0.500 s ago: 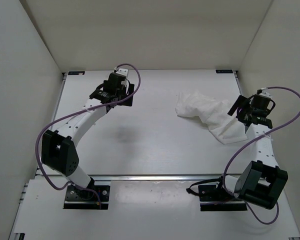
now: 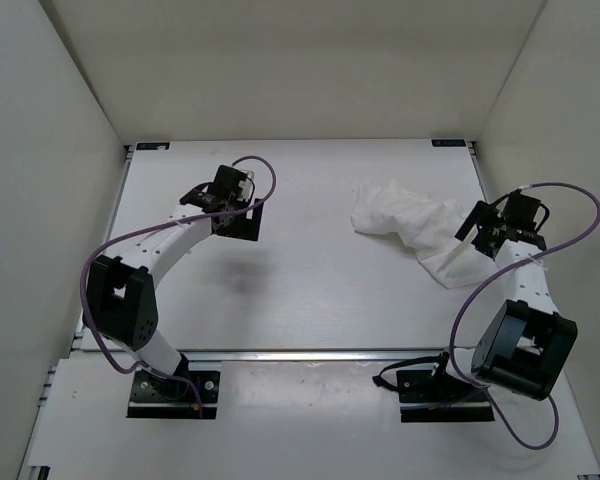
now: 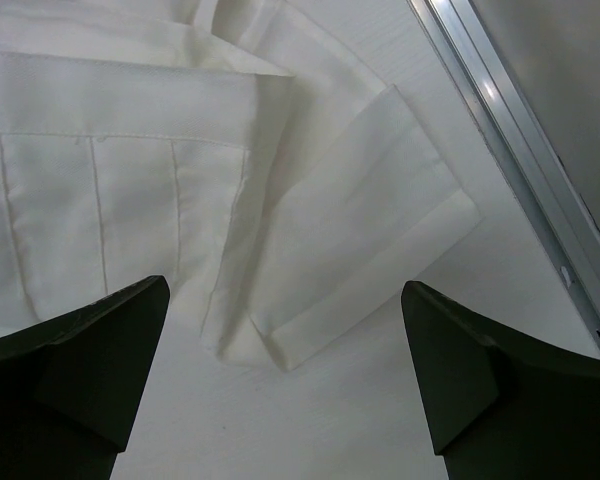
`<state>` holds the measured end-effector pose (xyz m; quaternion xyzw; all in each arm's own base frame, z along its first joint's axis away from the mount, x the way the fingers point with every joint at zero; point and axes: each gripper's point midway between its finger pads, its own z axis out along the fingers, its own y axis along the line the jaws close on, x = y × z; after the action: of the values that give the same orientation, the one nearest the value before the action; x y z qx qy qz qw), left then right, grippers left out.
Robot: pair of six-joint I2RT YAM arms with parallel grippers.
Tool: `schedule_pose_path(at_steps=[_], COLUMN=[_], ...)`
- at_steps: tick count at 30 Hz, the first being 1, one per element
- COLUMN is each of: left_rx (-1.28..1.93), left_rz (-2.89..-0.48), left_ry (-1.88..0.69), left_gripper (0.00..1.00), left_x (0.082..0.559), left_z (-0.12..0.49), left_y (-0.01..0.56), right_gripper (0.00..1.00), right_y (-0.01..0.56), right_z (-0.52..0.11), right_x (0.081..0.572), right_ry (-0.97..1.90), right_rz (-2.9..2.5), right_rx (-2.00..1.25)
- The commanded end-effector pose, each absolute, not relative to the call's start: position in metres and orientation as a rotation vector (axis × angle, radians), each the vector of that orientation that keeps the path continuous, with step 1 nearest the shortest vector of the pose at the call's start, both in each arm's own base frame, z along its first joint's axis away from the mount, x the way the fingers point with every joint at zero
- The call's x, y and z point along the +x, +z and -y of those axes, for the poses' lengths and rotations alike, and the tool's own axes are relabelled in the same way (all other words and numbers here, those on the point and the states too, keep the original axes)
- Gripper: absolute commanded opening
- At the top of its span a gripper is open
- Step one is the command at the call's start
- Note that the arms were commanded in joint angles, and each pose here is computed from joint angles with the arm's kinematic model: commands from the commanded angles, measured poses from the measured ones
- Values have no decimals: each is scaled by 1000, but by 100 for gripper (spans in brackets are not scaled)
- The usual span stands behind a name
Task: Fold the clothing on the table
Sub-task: Grab the skirt from the pile
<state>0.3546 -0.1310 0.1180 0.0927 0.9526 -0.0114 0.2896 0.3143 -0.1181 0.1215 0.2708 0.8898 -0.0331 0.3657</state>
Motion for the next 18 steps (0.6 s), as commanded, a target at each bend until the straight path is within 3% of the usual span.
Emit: schedule_pose_path(at_steps=[1,5,10,13,16,18], left_rx=[247,268,289,445,429,400], left_rz=[-2512,-2493,-2470,-2436,-2415,-2450], left_ry=[11,127,-36,79,325,348], left_gripper=[99,99,99,99,99,99], left_x=[356,366,366,357,357,357], left_z=[125,111,139,149,129,119], left_y=[129,131,147,147,141,130], right_gripper=[100,100,98,92,84,81], right_y=[128,111,106,91,85,88], right_z=[119,114,116,115,115,114], right_x=[324,333,353,358,366,372], right_ry=[-53,32,58,82,94,99], right_rz=[-2262,-2284,-2268,-2296,-2304,-2287], right_rx=[670,678,688,698,701,679])
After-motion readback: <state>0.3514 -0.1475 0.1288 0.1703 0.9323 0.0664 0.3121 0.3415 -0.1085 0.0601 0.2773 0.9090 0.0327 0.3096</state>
